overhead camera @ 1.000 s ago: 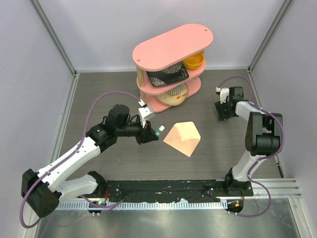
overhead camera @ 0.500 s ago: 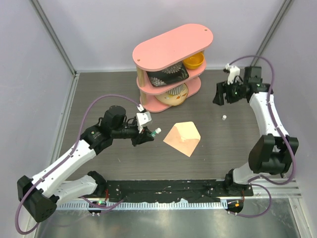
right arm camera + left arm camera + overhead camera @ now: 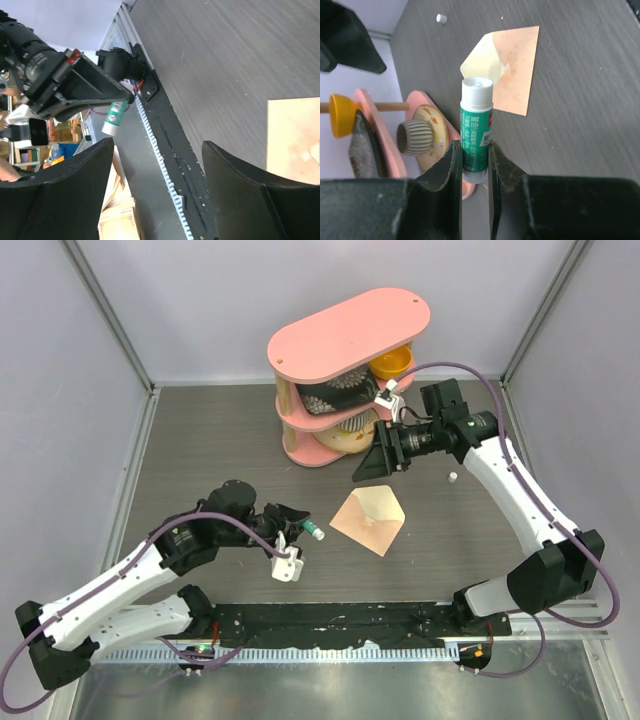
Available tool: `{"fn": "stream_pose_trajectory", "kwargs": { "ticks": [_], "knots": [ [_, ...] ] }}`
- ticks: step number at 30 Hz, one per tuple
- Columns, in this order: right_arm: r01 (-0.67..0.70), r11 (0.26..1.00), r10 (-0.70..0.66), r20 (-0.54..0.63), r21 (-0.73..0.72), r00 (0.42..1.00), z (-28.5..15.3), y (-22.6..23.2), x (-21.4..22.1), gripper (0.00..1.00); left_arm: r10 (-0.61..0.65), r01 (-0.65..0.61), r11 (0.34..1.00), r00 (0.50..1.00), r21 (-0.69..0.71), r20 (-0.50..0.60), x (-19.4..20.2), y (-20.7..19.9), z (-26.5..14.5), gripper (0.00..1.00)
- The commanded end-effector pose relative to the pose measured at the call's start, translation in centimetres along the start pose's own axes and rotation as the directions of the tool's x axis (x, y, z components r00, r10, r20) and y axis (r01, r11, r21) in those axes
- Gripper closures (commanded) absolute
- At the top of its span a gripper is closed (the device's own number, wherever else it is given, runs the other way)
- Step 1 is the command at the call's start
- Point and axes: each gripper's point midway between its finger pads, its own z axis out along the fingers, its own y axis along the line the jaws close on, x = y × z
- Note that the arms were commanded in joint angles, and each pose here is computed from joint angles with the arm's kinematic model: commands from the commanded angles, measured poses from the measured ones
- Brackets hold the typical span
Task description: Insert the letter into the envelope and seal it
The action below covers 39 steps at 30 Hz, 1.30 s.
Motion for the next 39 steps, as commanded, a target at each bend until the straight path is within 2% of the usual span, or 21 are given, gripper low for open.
{"fn": "stream_pose_trajectory", "kwargs": {
  "ticks": [1, 5, 6, 9, 10, 14, 20, 26, 34, 39],
  "knots": [
    [-0.013, 0.994, 0.011, -0.023, -0.107, 1.0, 1.6, 3.9, -0.1, 0.24, 0.294, -0.294, 0.956, 0.955, 0.004, -0.045, 0.3, 0.9, 0.9, 1.0],
    [-0.023, 0.994, 0.009, -0.134, -0.107, 0.991, 3.9, 3.8, 2.5, 0.27, 0.377, -0.376, 0.926, 0.924, 0.02, -0.063, 0.5, 1.1, 1.7, 1.0],
    [0.009, 0.993, -0.029, -0.166, -0.121, 0.986, 4.6, 4.3, 3.3, 0.28, 0.381, -0.381, 0.924, 0.922, 0.013, -0.065, 0.4, 1.3, 1.8, 1.0],
    [0.044, 0.992, -0.065, -0.191, -0.115, 0.979, 5.7, 4.3, 3.7, 0.28, 0.371, -0.372, 0.928, 0.925, 0.003, -0.077, 0.5, 1.9, 2.2, 1.0],
    [0.043, 0.993, -0.064, -0.204, -0.108, 0.977, 6.2, 4.0, 3.8, 0.28, 0.331, -0.333, 0.943, 0.939, -0.007, -0.09, 0.6, 2.4, 2.2, 1.0],
    [0.062, 0.992, -0.086, -0.232, -0.108, 0.969, 7.4, 3.7, 4.2, 0.31, 0.226, -0.229, 0.973, 0.97, -0.028, -0.09, 0.0, 3.3, 2.0, 1.0],
    [0.132, 0.982, -0.165, -0.271, -0.137, 0.948, 8.5, 4.7, 4.9, 0.37, 0.242, -0.247, 0.968, 0.967, -0.048, -0.083, 0.0, 3.3, 2.1, 1.0],
    [0.118, 0.981, -0.16, -0.293, -0.154, 0.943, 9.4, 5.0, 4.9, 0.43, 0.236, -0.24, 0.97, 0.968, -0.042, -0.087, 0.0, 3.6, 2.4, 1.0],
    [0.11, 0.978, -0.16, -0.301, -0.175, 0.94, 9.4, 5.3, 5.8, 0.45, 0.207, -0.212, 0.977, 0.971, -0.032, -0.118, 0.5, 3.7, 2.3, 1.0],
    [0.123, 0.978, -0.17, -0.304, -0.167, 0.937, 9.4, 4.9, 6.2, 0.43, 0.206, -0.211, 0.977, 0.971, -0.03, -0.12, 0.6, 3.5, 2.2, 1.0]
  ]
}}
